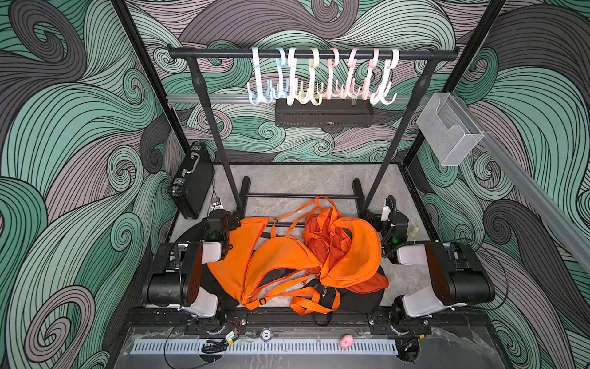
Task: Hang the bag on a hook
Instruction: Pick up the bag from the bag.
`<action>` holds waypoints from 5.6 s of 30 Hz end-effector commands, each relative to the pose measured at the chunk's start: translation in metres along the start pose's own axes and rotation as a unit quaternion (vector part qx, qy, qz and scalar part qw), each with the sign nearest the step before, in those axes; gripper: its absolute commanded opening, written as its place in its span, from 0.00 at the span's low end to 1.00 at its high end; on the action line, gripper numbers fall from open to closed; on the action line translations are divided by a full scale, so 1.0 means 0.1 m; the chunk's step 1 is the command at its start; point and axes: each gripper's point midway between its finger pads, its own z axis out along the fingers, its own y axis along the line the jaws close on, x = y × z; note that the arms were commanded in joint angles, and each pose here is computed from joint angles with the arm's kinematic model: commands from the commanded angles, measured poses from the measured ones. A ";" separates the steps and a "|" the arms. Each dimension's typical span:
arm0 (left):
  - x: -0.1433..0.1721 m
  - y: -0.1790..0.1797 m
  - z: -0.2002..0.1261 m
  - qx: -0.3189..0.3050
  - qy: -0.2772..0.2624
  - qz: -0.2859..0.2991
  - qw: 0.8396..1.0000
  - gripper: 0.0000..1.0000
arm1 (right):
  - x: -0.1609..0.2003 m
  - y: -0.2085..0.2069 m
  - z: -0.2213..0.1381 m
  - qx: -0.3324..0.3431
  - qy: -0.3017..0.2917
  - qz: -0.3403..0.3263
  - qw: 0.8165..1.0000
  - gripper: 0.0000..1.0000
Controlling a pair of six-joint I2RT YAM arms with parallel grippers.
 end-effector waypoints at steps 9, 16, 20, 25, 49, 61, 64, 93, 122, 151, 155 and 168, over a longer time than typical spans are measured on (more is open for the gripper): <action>-0.58 0.03 -0.19 -0.010 0.067 -0.035 0.997 0.99 | -1.05 -0.31 -0.83 0.071 -0.037 0.099 0.992 1.00; -1.05 -0.16 -0.75 0.064 0.040 -0.144 0.987 0.99 | -1.40 -0.10 -1.49 -0.067 -0.104 0.346 0.930 1.00; -1.26 -0.10 -1.14 0.103 -0.021 -0.303 0.947 0.99 | -1.59 0.21 -1.73 -0.140 -0.075 0.283 0.946 0.99; -1.17 -0.10 -1.53 0.124 0.015 -0.314 0.941 0.98 | -1.43 0.68 -1.79 -0.193 0.039 0.227 0.954 1.00; -0.84 -0.35 -2.01 0.190 0.060 -0.162 0.967 0.99 | 0.22 1.96 -1.68 -0.208 0.309 0.118 0.921 0.69; -0.80 -0.84 -2.20 0.294 0.088 -0.092 0.947 0.98 | -0.43 1.90 -2.05 -0.270 0.246 0.092 0.926 0.06; -0.77 -1.01 -2.30 0.319 0.089 -0.049 0.942 0.98 | -0.72 1.88 -2.28 -0.307 0.223 0.084 0.921 0.00; -0.99 -2.47 -3.04 0.483 -0.064 0.193 0.852 0.97 | -2.67 2.16 -4.12 -0.624 0.109 0.000 0.773 0.00; -1.01 -2.21 -3.08 0.460 -0.054 0.108 0.879 0.22 | -2.45 1.97 -4.00 -0.611 0.122 0.024 0.782 0.00; -1.58 -1.88 -3.59 0.406 0.126 0.228 0.876 0.00 | -2.14 2.11 -3.44 -0.563 0.025 -0.044 0.825 0.83; -1.71 -1.95 -3.65 0.417 0.121 0.216 0.875 0.00 | -1.95 2.44 -3.48 -0.597 0.027 -0.072 0.798 0.83; -1.79 -2.19 -3.65 0.438 0.115 0.187 0.872 0.00 | -1.68 3.33 -3.40 -0.615 0.006 -0.105 0.781 0.76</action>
